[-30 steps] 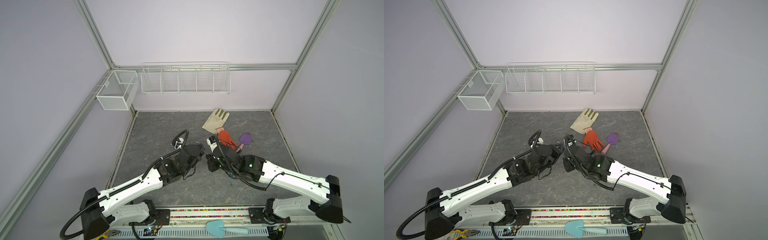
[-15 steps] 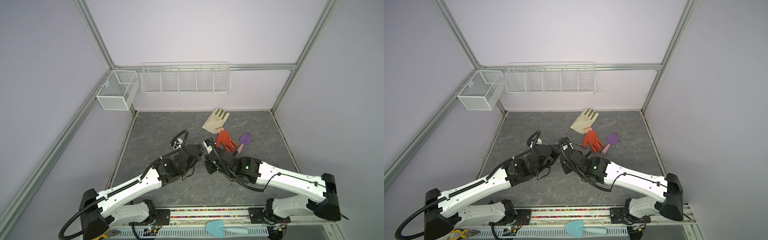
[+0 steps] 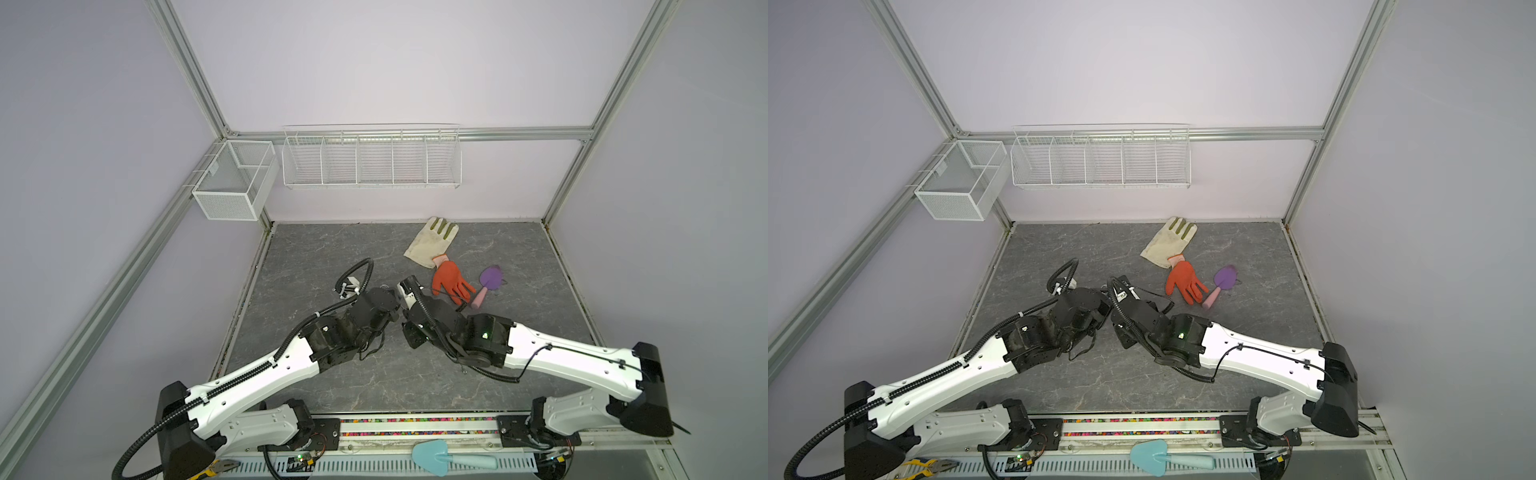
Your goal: Unlock with the key
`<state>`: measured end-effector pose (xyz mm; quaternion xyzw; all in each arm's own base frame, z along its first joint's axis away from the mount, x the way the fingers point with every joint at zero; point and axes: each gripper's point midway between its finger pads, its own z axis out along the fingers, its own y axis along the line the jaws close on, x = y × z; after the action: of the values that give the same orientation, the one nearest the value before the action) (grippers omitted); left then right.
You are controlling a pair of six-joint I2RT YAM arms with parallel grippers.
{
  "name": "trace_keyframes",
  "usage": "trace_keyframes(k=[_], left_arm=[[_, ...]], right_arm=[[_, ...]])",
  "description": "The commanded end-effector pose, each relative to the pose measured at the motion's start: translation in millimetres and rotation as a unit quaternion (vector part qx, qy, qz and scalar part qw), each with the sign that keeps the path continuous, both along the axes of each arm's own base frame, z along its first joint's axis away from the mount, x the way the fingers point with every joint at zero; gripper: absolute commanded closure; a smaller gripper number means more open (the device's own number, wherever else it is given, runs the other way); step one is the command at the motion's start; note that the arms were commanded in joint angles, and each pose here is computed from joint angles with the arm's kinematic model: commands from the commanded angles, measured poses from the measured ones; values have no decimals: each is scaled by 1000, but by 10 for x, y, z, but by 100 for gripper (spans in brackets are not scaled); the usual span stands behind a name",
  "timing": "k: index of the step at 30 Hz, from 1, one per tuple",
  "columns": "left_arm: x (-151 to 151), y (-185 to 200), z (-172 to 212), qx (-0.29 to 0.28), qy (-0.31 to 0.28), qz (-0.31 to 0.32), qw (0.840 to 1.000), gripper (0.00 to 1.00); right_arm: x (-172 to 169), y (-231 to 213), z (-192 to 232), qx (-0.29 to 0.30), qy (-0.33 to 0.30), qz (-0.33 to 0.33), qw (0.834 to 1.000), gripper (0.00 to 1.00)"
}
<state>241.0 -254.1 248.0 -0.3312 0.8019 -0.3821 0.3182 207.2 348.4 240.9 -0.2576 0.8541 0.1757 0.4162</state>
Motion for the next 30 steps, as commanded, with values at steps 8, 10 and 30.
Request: trace_keyframes(k=[8,10,30], left_arm=[[-270,-295,69,-44,20,-87,995,100],[-263,-266,77,-38,18,-84,996,100],[-193,-49,67,-26,14,-50,998,100]], right_arm=[[72,324,697,204,12,31,978,94],[77,317,639,153,-22,20,988,93],[75,253,695,121,-65,-6,991,94]])
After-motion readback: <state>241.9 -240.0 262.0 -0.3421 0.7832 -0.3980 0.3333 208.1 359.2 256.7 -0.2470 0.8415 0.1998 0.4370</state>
